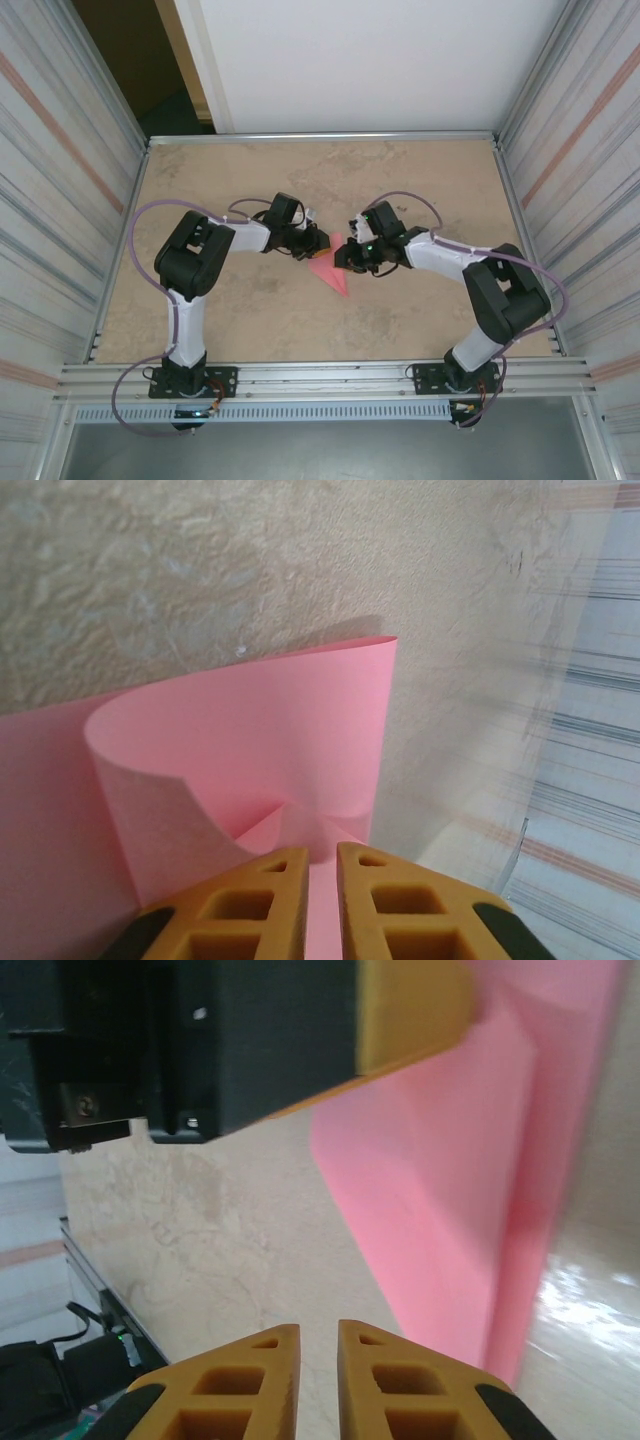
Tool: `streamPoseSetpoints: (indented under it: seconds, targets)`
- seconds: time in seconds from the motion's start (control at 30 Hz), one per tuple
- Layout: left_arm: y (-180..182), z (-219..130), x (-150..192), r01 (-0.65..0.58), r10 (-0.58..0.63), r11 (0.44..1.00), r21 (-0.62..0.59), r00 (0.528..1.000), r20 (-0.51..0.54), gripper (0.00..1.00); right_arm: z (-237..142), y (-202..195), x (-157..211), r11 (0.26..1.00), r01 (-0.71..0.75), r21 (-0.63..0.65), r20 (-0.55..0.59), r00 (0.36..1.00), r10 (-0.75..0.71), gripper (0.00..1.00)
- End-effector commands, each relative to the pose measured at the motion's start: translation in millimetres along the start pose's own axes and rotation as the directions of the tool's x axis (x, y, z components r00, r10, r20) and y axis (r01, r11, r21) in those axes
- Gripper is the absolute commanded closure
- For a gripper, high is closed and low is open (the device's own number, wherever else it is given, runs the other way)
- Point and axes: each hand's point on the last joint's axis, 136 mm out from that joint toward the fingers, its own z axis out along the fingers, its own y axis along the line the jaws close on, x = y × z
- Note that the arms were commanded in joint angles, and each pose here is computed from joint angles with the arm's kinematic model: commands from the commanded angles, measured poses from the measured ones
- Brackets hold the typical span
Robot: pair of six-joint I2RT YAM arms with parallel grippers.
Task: Fold a paper plane with a square sheet of paper (pick it up from the middle)
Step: Fourth fold the wing at the center of the table.
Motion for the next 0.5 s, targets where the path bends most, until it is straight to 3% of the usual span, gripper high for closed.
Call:
streamPoseSetpoints:
  seconds: [0.0,0.47]
  targets:
    - [29.4,5.1,8.4,0.055,-0.058,0.995,-0.083,0.998,-0.031,0.83,15.8,-15.8,5.4,0.995,0.009,0.096,-0.035,0.999,-0.006,0.85]
    - [31.8,6.0,11.1,0.062,-0.066,0.994,-0.095,0.997,-0.044,0.83,29.9,-46.7,23.6,0.987,-0.06,0.15,-0.069,0.995,0.071,0.88]
